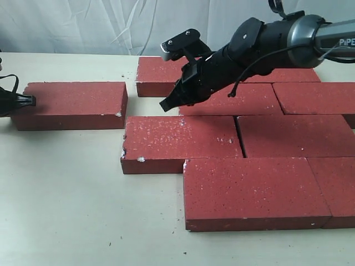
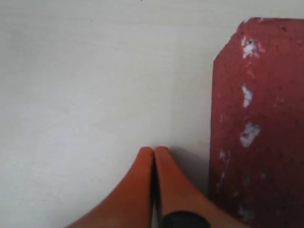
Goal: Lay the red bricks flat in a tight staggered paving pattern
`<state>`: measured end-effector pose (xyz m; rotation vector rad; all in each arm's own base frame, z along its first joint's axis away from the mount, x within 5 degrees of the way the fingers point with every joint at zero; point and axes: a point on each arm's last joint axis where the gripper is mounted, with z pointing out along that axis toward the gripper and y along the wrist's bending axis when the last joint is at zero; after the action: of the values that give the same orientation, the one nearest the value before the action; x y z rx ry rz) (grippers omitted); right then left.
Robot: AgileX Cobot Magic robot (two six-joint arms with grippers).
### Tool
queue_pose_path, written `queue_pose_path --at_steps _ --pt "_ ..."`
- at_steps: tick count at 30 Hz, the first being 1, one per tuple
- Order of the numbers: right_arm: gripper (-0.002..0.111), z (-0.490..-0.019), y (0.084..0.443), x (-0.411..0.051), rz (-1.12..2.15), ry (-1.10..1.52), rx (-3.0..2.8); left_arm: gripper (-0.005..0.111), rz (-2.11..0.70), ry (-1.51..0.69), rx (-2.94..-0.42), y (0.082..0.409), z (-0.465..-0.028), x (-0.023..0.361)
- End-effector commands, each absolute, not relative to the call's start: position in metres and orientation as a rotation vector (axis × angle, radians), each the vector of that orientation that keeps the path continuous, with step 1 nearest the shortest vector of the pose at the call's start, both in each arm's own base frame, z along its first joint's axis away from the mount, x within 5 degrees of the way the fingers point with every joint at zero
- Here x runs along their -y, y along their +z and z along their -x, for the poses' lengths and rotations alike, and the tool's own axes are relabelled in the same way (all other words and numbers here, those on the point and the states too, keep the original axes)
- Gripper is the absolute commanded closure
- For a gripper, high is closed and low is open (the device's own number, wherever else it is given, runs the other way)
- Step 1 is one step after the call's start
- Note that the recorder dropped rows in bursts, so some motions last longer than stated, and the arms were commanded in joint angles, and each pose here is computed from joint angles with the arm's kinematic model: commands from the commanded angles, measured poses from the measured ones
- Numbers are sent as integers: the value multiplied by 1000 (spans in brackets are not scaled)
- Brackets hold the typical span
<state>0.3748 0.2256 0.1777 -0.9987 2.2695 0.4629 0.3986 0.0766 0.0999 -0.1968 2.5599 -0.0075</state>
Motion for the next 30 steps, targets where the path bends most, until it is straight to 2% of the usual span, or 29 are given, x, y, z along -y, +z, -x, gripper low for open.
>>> queue_pose_path --at_steps 1,5,12,17,30 --pt "109 -386 182 -247 988 517 -2243 107 196 -20 -2540 110 -400 -73" --pt "109 -393 182 -284 1111 518 -2228 107 187 -14 -2514 122 -400 -73" --pt "109 -419 168 -322 1072 282 -2349 107 235 -1 -2471 122 -403 -76" --pt "109 -434 158 -333 1044 296 -2372 107 246 -9 -2484 112 -408 -75" --pt "109 -446 126 -343 1012 318 -2351 107 206 -30 -2482 113 -411 -59"
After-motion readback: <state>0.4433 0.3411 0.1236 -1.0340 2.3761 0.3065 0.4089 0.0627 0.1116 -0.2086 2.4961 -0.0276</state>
